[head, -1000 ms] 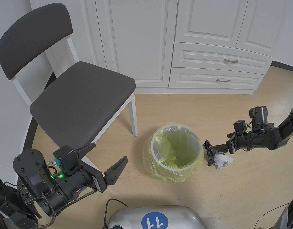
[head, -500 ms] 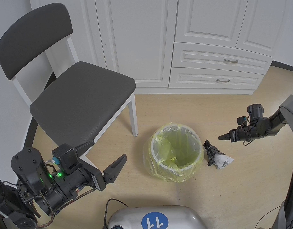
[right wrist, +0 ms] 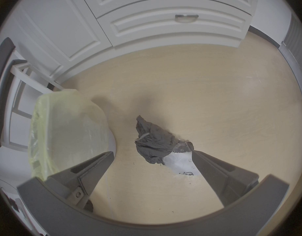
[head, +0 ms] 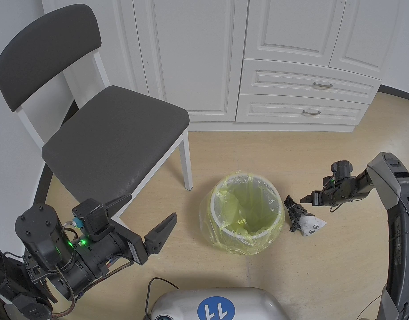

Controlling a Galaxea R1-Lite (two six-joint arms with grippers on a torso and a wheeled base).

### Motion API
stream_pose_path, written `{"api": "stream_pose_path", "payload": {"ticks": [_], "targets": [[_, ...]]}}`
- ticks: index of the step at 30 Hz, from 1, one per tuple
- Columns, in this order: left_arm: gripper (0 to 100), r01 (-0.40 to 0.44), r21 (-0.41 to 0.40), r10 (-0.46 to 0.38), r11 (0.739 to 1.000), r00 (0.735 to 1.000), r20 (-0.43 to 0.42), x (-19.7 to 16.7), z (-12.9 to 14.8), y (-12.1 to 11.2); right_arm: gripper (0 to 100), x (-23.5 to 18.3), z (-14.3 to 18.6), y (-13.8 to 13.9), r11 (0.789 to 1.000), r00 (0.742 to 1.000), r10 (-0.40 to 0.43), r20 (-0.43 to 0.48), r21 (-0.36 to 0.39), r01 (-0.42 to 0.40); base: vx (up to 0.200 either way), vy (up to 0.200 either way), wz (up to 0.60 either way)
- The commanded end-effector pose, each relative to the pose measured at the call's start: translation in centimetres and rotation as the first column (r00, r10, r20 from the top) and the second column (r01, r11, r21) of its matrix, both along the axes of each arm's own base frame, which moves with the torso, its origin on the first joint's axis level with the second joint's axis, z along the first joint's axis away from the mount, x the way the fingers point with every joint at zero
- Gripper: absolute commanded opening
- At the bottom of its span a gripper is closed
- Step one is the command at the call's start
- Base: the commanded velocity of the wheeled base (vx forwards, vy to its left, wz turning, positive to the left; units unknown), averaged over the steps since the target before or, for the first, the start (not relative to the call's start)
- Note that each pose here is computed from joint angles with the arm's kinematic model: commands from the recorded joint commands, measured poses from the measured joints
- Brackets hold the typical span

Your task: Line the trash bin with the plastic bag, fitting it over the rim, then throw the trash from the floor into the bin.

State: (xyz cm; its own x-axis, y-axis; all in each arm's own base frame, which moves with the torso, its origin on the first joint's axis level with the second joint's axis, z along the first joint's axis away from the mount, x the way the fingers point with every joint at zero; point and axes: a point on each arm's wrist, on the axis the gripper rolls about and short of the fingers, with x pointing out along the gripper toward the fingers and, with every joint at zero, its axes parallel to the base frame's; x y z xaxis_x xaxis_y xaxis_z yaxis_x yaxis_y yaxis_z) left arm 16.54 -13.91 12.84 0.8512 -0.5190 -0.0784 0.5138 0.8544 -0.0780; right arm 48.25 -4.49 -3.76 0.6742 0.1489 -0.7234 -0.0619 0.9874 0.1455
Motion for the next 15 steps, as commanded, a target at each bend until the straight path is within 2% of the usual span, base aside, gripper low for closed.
{"api": "stream_pose_path", "payload": {"ticks": [1, 10, 15], "targets": [[100, -0.002, 0.003, 0.002, 1.000, 1.000, -0.004, 0.1, -0.1, 0.0, 100, 0.7, -2.8, 0.4, 1.000, 0.998, -0.003, -0.055, -0.001, 0.003, 0.000, 0.000, 0.00], [100, -0.002, 0.015, 0.002, 1.000, 1.000, -0.020, 0.3, -0.5, -0.2, 100, 1.5, -4.8, 1.0, 1.000, 0.998, 0.006, -0.065, -0.007, -0.006, 0.000, 0.000, 0.00], [100, -0.002, 0.021, 0.002, 1.000, 1.000, -0.027, 0.4, -0.7, -0.3, 100, 1.8, -6.2, 1.0, 0.999, 0.997, -0.009, -0.073, -0.043, 0.006, 0.000, 0.000, 0.00]]}}
